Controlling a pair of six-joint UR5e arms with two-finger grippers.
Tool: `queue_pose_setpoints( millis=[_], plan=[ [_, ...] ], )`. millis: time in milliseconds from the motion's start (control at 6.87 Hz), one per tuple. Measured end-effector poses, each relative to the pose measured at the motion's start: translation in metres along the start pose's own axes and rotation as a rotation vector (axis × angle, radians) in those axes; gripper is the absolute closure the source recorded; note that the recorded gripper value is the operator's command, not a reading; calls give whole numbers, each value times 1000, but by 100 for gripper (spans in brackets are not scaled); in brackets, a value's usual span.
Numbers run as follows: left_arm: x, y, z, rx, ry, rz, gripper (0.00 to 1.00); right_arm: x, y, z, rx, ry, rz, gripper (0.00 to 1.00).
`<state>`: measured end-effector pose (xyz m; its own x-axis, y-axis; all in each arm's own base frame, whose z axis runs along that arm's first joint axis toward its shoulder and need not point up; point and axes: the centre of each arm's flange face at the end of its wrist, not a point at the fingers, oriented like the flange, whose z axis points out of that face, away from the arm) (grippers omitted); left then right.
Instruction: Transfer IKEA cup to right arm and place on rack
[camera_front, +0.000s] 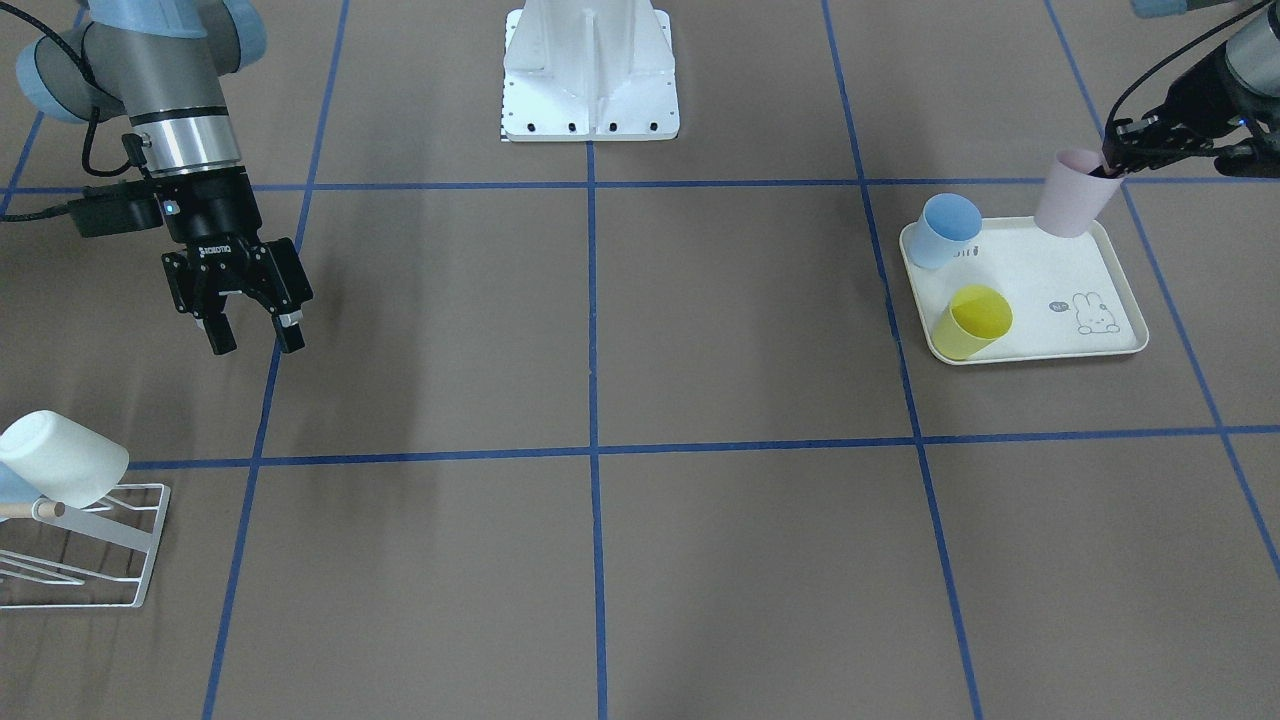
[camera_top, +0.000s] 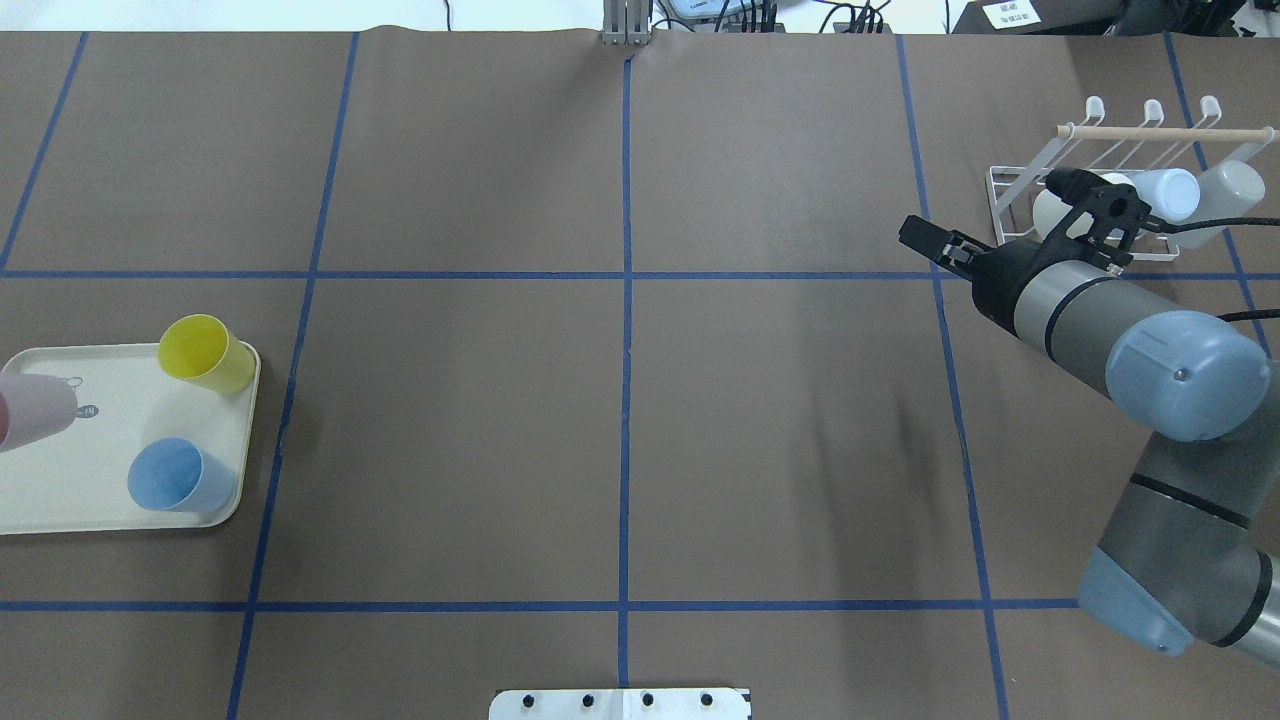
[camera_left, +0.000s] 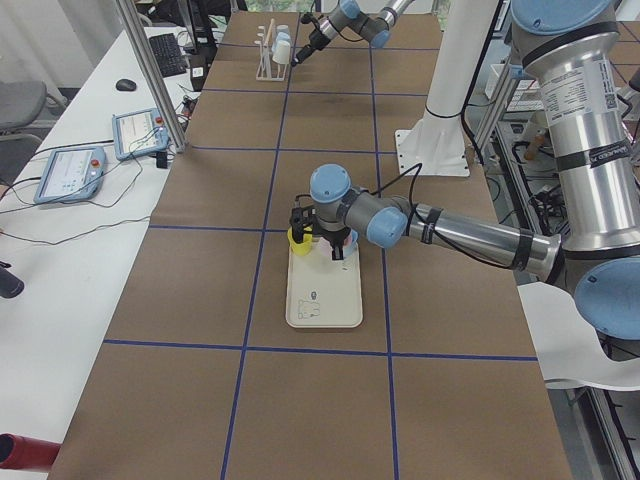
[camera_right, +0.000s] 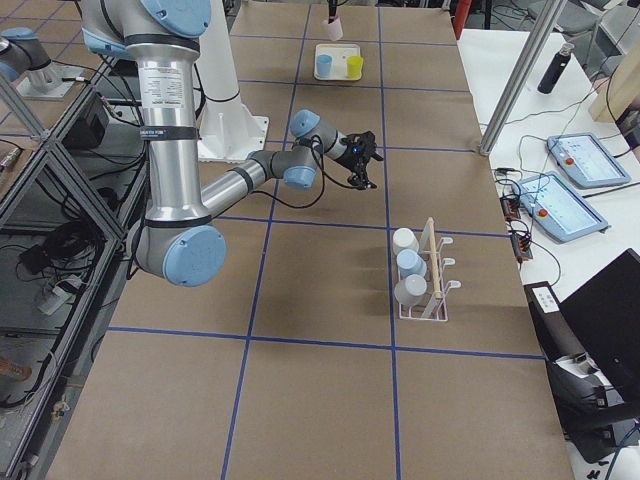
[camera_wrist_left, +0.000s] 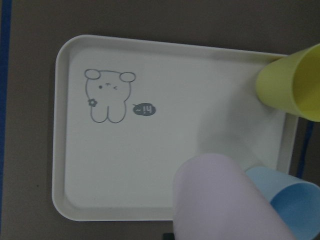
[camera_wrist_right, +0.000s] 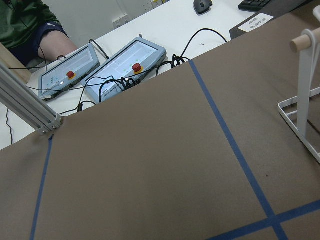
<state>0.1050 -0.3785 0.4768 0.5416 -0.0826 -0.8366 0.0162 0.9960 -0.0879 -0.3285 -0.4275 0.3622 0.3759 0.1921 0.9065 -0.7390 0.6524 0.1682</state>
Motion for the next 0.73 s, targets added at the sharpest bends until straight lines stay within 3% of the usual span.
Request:
queue_pose_setpoints(
  millis=[437, 728],
  plan=[
    [131, -36, -50, 70, 180, -130, 100, -45, 4, -13, -23, -87, 85, 0],
    [250, -55, -58, 68, 329, -190, 100, -97, 19, -39, -102, -198, 215, 0]
  ],
)
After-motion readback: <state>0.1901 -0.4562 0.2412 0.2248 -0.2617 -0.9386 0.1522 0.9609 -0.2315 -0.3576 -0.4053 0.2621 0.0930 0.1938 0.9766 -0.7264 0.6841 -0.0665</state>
